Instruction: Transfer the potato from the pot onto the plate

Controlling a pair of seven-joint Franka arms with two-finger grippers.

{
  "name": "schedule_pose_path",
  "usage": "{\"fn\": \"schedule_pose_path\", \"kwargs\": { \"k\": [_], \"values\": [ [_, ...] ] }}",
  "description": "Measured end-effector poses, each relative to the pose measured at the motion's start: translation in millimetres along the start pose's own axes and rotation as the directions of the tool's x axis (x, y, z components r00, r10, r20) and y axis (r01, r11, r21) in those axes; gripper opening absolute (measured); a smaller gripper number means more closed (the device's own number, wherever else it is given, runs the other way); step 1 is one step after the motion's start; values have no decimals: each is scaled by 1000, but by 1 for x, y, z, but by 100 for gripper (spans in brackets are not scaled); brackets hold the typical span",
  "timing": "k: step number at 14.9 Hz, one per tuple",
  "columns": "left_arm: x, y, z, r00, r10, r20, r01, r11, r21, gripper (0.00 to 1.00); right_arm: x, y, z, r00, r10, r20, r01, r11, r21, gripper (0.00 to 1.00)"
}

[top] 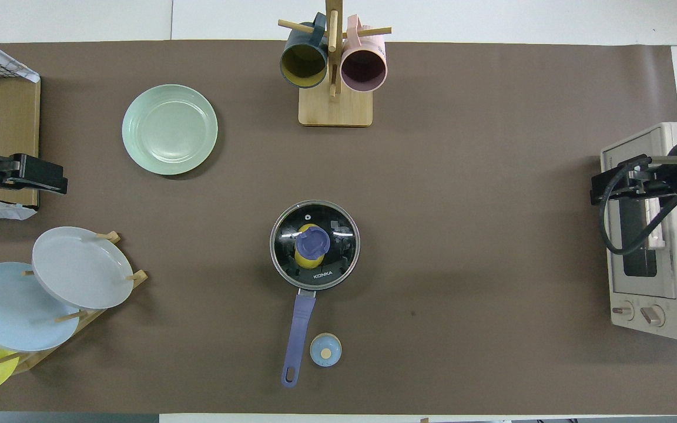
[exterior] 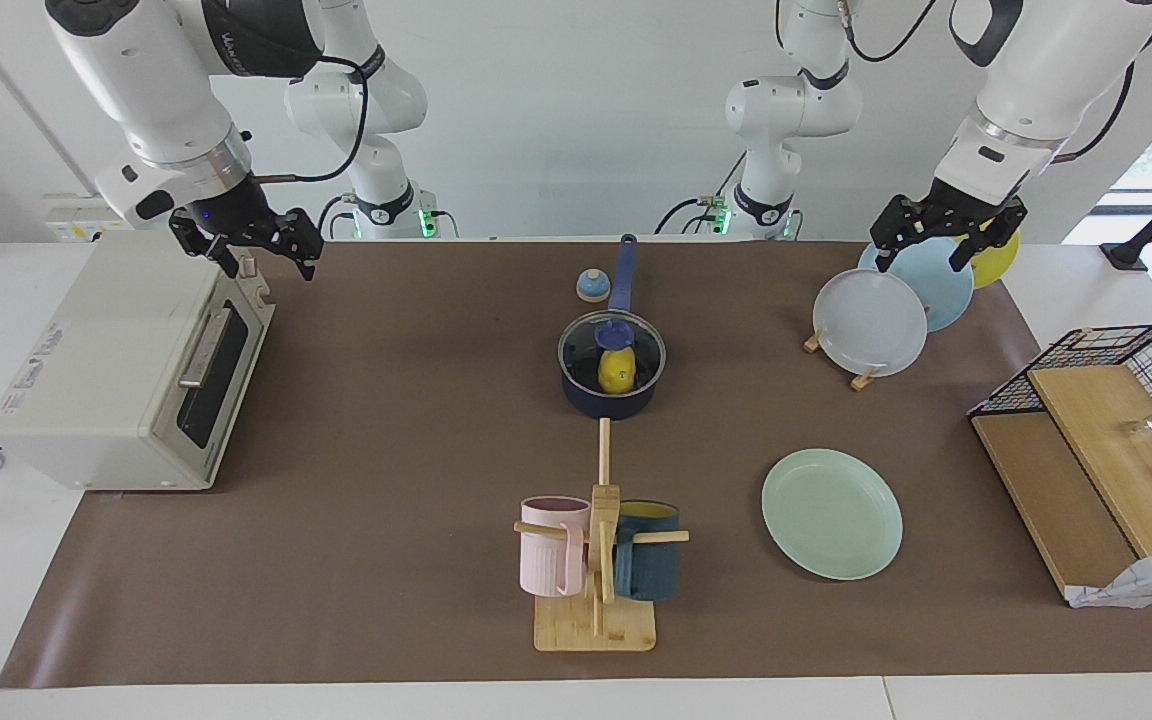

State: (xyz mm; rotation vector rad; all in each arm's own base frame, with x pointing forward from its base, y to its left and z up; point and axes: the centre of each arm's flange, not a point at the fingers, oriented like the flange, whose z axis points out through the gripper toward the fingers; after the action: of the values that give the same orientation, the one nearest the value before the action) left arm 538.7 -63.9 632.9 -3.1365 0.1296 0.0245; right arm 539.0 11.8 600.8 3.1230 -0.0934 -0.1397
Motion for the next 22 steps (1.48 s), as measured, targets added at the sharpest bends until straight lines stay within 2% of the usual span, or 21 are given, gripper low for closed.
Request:
{"fn": "schedule_pose_path", "kwargs": {
  "k": [10,13,14,17,20,22],
  "values": [
    [0,0,0,1000,0,0,0,1000,0,100,-1,-8,2,1000,-14,5,14,1000,3,100],
    [0,0,0,1000,0,0,0,1000,0,100,-5,-30,4,998,-61,23,61,998,12,100],
    [0,0,0,1000,0,0,0,1000,0,100,-6,-43,4,996,-82,19,82,996,31,100],
    [0,0,0,1000,0,0,0,1000,0,100,-13,-108,0,989,-139,-43,141,988,64,100],
    [0,0,0,1000,0,0,0,1000,0,100,-33,-202,8,993,-90,-82,97,992,80,100],
    [0,0,0,1000,0,0,0,1000,0,100,-43,-257,19,994,-74,-86,82,993,90,100]
  ]
}}
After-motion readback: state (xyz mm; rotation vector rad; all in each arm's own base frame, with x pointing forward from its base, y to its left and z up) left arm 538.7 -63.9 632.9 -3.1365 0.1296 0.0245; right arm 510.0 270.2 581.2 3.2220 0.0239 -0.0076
